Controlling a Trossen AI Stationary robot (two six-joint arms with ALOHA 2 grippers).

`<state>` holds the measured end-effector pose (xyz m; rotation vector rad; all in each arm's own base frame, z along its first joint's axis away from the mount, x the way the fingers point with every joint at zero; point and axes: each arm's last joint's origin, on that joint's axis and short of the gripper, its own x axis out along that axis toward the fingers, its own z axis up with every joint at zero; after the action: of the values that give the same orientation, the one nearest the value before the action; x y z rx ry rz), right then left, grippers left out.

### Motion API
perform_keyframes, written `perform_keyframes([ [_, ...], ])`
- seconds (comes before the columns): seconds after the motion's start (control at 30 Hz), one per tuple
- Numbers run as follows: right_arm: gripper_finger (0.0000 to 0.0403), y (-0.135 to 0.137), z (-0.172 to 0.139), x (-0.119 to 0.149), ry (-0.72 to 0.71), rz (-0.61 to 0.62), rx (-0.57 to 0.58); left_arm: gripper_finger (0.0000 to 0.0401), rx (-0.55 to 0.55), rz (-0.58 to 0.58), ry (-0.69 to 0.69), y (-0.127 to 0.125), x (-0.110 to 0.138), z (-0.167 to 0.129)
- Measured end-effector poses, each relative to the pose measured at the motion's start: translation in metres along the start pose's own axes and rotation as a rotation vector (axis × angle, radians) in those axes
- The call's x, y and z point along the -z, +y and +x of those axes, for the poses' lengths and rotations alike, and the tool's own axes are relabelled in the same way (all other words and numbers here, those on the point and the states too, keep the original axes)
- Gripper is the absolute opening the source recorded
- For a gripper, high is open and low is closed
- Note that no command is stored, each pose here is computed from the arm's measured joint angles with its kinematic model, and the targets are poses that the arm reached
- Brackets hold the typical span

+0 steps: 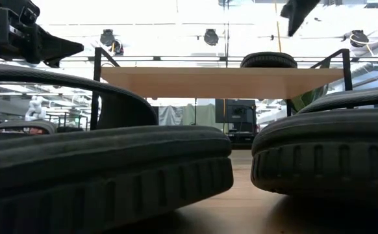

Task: Pick and place slides into the shelf
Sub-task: Adjust the shelf on the table

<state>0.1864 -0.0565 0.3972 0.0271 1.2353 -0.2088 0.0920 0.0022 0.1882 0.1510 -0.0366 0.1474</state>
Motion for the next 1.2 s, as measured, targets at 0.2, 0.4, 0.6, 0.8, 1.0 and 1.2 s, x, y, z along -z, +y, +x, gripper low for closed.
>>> perform_keyframes([
  [0.2, 0.0005, 0.023, 0.007, 0.029, -0.029, 0.053, -0.031, 0.0021, -0.001, 0.000, 0.000, 0.000, 0.000, 0.000],
  [0.4, 0.0001, 0.042, 0.024, 0.058, -0.038, 0.160, 0.070, 0.0021, -0.010, -0.002, 0.001, 0.000, 0.000, 0.000],
  [0.6, 0.0001, 0.050, 0.036, 0.071, -0.044, 0.256, 0.148, 0.0021, -0.010, -0.040, 0.001, 0.000, 0.000, 0.000],
  [0.8, 0.0000, 0.052, 0.044, 0.072, -0.019, 0.268, 0.166, 0.0021, -0.010, -0.061, 0.001, 0.000, 0.000, 0.000],
  [1.0, 0.0000, 0.052, 0.056, 0.075, 0.011, 0.284, 0.224, 0.0021, -0.010, -0.057, 0.001, 0.000, 0.000, 0.000],
  [1.2, 0.0000, 0.054, 0.071, 0.070, 0.026, 0.253, 0.232, 0.0021, -0.010, -0.056, 0.001, 0.000, 0.000, 0.000],
])
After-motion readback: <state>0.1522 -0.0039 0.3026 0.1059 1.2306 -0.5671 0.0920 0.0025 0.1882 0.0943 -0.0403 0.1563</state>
